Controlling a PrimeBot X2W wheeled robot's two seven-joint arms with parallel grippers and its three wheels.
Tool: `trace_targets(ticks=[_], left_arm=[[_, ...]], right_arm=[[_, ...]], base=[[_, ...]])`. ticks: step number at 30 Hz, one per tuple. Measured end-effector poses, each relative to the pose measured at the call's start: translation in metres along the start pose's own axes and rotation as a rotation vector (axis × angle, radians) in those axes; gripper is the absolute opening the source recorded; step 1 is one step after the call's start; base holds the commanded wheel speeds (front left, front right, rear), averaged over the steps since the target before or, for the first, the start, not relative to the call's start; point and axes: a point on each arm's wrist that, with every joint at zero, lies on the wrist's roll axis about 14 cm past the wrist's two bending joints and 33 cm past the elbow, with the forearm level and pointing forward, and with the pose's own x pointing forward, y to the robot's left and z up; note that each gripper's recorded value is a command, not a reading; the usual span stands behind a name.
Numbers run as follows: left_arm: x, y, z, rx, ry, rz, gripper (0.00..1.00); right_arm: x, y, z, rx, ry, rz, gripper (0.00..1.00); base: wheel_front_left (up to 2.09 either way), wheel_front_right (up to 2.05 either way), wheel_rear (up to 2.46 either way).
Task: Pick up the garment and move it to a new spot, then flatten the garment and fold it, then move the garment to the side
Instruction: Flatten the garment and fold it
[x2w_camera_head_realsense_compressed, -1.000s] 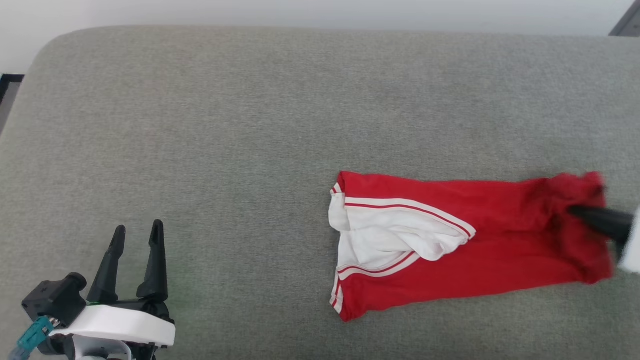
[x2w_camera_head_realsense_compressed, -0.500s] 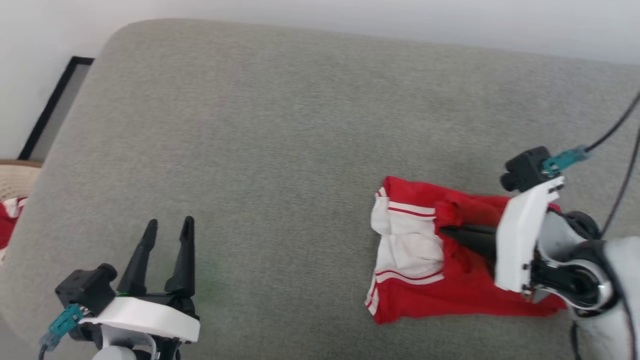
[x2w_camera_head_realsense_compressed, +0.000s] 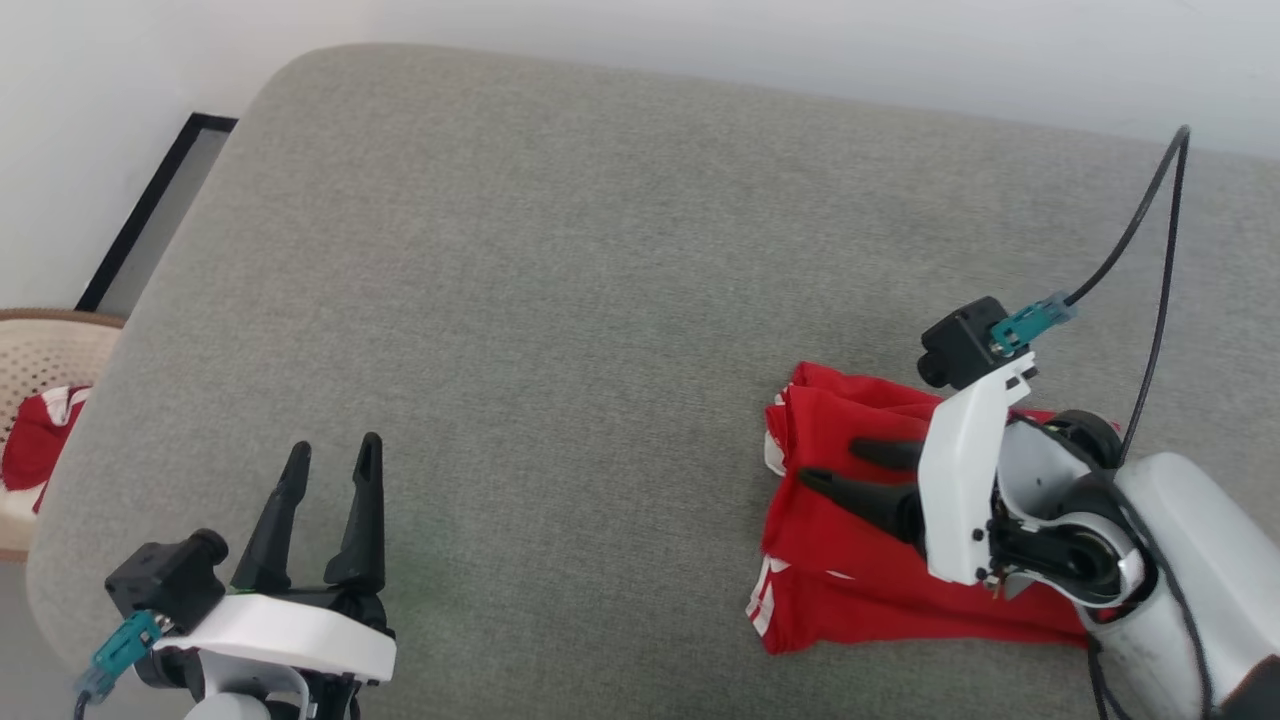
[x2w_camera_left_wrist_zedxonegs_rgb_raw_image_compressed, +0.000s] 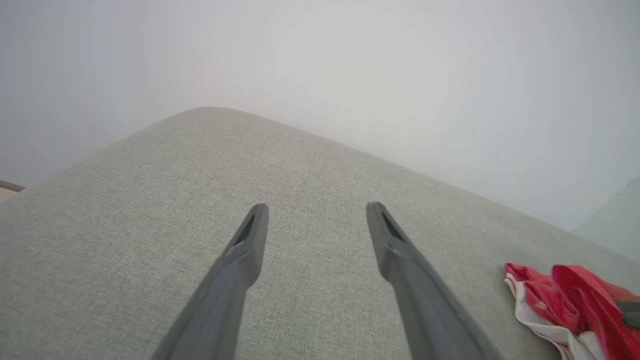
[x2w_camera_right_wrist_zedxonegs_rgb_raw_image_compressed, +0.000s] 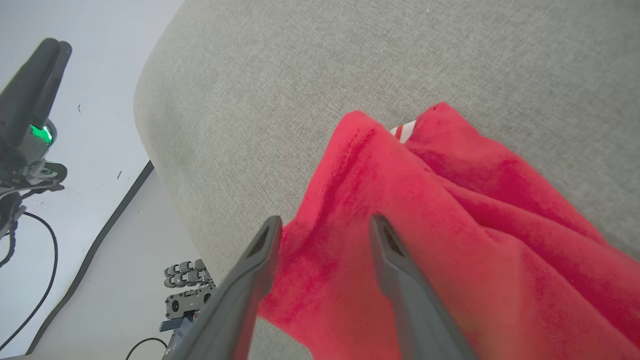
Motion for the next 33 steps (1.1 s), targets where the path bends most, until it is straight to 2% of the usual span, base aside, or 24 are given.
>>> trace_targets(ticks=[6,16,25,26,33], left_arm=[[0.001,-0.003,0.0,-0.01,-0.007,-0.011,1.0],[0.008,-0.021,0.0,-0.005,-0.012,-0.077,1.0],[0.014,-0.041,0.001,-0.01,-0.017,-0.144,1.0],[0.013,-0.043,0.001,-0.002,-0.016,-0.154,1.0],[0.007,-0.048,0.004,-0.005,-0.027,-0.173,1.0]], right_arm=[[-0.026,-0.007,0.014,-0.036,-0.077,-0.034,1.0],[-0.104,-0.045,0.041,-0.094,-0.403,-0.224,1.0],[-0.183,-0.08,0.034,-0.173,-0.698,-0.469,1.0],[-0.2,-0.086,0.028,-0.199,-0.755,-0.526,1.0],[-0.238,-0.096,-0.002,-0.247,-0.876,-0.67,1.0]], base=[[0.0,0.0,0.0],[0.0,0.0,0.0],[0.0,0.0,0.0],[0.0,0.0,0.0],[0.0,0.0,0.0]])
